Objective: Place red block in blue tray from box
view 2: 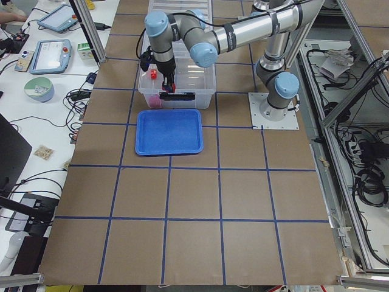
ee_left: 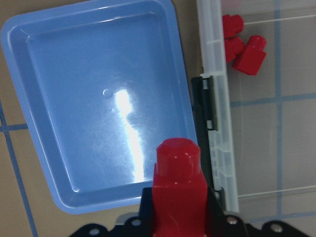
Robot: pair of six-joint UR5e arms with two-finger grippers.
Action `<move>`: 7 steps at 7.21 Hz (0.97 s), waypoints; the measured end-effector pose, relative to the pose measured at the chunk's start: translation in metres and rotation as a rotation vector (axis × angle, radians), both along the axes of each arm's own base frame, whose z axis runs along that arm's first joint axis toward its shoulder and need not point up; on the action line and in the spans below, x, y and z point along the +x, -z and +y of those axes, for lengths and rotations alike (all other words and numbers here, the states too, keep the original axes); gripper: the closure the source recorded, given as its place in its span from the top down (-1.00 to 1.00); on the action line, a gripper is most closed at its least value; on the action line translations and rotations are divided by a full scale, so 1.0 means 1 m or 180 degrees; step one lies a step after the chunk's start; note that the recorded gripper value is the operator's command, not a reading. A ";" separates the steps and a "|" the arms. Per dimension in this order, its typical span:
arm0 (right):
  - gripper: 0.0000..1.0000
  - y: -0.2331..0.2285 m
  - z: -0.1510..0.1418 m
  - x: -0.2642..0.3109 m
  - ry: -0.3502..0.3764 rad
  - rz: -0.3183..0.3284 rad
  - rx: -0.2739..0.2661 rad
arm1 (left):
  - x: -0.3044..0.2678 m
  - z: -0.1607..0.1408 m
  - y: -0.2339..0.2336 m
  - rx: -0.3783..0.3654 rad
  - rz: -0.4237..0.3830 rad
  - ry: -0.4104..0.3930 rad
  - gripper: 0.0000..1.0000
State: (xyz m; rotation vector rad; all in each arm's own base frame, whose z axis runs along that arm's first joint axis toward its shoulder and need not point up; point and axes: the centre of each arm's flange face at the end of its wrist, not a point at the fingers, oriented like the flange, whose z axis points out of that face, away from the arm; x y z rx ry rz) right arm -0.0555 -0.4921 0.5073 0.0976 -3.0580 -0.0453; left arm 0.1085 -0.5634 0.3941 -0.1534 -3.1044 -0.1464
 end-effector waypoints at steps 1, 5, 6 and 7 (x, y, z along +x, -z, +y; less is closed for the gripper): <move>1.00 0.031 0.004 -0.028 0.0040 -0.0027 0.0039 | 0.031 -0.001 0.044 -0.0013 0.0016 -0.0041 -0.80; 1.00 0.126 0.010 -0.043 0.0095 -0.0197 0.0024 | 0.061 0.007 0.183 -0.0167 -0.0040 -0.0041 0.66; 1.00 0.139 0.003 -0.046 0.0096 -0.0215 0.0037 | 0.061 0.008 0.193 -0.0149 -0.0030 -0.0047 0.87; 1.00 0.147 -0.002 -0.047 0.0101 -0.0228 0.0043 | 0.061 0.005 0.190 -0.0170 -0.0052 -0.0063 1.00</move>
